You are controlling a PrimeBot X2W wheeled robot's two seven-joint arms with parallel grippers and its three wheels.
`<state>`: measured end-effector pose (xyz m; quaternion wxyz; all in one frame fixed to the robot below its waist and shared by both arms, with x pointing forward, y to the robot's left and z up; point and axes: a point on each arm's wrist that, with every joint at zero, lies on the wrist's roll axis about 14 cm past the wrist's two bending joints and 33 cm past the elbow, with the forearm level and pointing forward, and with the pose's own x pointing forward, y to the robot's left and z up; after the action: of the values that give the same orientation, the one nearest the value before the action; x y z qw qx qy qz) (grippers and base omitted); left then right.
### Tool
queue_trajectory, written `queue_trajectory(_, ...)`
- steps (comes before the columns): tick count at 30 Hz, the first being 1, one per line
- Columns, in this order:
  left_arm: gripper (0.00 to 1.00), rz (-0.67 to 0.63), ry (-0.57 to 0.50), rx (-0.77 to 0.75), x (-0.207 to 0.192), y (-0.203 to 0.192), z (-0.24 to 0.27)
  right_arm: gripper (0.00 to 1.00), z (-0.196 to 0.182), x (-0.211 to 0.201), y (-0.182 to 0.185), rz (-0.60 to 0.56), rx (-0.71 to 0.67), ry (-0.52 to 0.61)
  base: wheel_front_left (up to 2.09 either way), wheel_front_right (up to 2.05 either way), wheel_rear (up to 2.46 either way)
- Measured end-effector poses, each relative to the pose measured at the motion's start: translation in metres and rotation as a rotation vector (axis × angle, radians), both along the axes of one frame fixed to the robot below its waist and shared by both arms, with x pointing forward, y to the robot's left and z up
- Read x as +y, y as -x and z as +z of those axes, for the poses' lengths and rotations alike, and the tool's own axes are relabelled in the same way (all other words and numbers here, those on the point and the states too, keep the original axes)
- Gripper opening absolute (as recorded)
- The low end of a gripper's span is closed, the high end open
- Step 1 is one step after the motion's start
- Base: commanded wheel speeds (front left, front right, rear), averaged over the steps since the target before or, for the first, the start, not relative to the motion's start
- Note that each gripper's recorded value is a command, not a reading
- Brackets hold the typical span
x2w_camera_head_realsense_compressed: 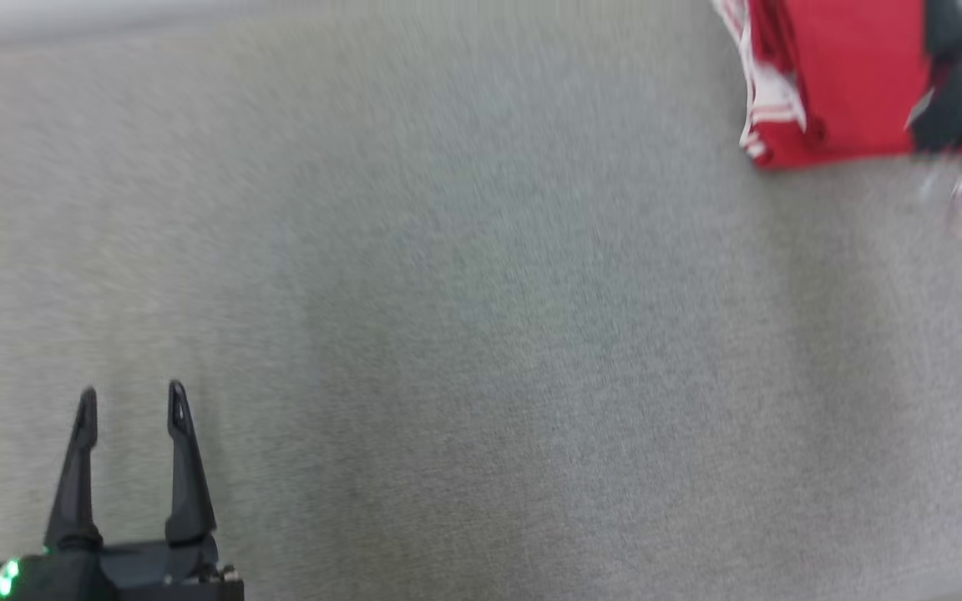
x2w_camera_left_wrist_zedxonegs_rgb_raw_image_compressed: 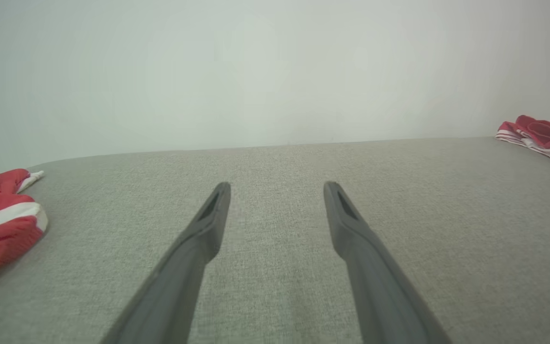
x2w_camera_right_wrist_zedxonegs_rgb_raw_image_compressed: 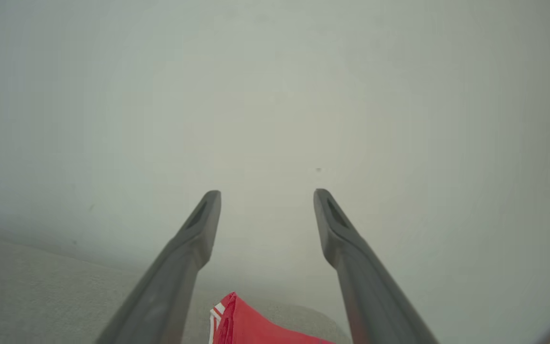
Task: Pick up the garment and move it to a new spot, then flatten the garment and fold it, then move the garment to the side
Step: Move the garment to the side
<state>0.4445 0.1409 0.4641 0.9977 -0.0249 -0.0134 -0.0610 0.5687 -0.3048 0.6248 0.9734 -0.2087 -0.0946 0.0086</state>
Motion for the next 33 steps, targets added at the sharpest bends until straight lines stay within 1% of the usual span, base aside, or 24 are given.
queue_trajectory(6,1.0,0.046,-0.009,-0.021,0.015,0.026,0.019,1.0,-0.015,0.034,0.04,0.055,-0.023,-0.122,0.0,0.0,0.0)
queue_trajectory(10,1.0,0.071,-0.014,-0.026,0.024,0.043,0.026,1.0,-0.032,0.062,0.064,0.101,-0.014,-0.188,0.0,0.0,0.0)
queue_trajectory(11,1.0,0.085,-0.016,-0.028,0.029,0.05,0.029,1.0,-0.041,0.073,0.075,0.118,-0.001,-0.213,0.0,0.0,0.0)
queue_trajectory(16,1.0,0.13,-0.01,-0.034,0.042,0.07,0.034,1.0,-0.055,0.09,0.103,0.132,0.009,-0.297,0.0,0.0,0.0)
queue_trajectory(18,1.0,0.146,-0.011,-0.035,0.046,0.077,0.035,1.0,-0.062,0.098,0.115,0.133,0.016,-0.374,0.0,0.0,0.0)
queue_trajectory(19,1.0,0.151,-0.009,-0.035,0.048,0.081,0.036,1.0,-0.066,0.101,0.121,0.134,0.024,-0.389,0.0,0.0,0.0)
queue_trajectory(26,1.0,0.164,0.004,-0.043,0.05,0.099,0.039,1.0,-0.09,0.122,0.16,0.139,0.069,-0.462,0.0,0.0,0.0)
queue_trajectory(30,1.0,0.167,0.009,-0.044,0.051,0.103,0.039,1.0,-0.096,0.128,0.174,0.138,0.08,-0.466,0.0,0.0,0.0)
queue_trajectory(33,1.0,0.168,0.008,-0.033,0.051,0.106,0.036,1.0,-0.109,0.133,0.187,0.127,0.111,-0.496,0.0,0.0,0.0)
